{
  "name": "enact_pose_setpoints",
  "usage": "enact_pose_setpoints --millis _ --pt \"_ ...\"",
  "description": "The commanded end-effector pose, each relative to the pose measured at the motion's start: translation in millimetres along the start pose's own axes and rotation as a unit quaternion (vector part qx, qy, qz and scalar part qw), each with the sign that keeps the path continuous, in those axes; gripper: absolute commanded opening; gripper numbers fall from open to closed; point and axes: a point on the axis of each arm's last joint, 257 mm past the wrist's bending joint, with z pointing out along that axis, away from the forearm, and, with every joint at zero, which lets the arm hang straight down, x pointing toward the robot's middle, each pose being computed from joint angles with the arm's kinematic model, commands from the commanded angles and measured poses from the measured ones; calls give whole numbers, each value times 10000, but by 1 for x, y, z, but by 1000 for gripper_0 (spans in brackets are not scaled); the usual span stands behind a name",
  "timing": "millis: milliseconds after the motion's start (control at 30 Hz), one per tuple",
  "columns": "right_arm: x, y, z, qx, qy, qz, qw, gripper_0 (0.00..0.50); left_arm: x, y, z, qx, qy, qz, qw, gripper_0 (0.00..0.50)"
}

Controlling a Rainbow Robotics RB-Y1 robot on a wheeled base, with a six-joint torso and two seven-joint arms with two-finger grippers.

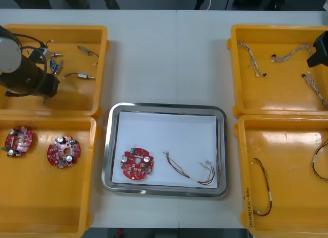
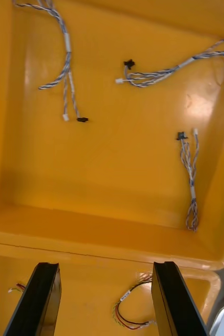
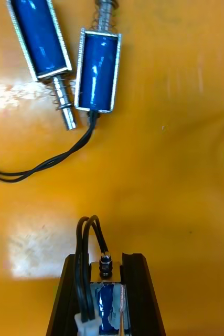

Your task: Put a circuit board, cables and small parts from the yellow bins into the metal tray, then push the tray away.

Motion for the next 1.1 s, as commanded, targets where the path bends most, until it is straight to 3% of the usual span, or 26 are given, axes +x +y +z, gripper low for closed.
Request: enact_pose_setpoints --millis 33,333,500,667,867,1000,1100 --pt "-17 -43 -28 215 -281 685 9970 500 -37 -14 -40 182 -345 595 9975 0" --pt "-7 -50 -12 72 -24 1117 9937 500 -30 -8 -77 147 -142 486 9986 0" --pt "-5 -45 -3 90 52 1056 9944 500 -26 -4 -94 -36 -39 483 9988 0" --pt "6 -46 13 13 348 1096 9934 500 -14 0 -119 -199 72 453 9987 0" --pt "-10 -48 27 -164 328 945 9948 500 6 2 -140 -290 193 398 9986 0" --pt "-25 -43 37 -289 273 991 9943 500 1 -5 -155 -274 -83 186 9994 0" --pt "-36 -37 47 -234 162 846 9960 500 3 -13 -159 -215 -213 58 9995 0"
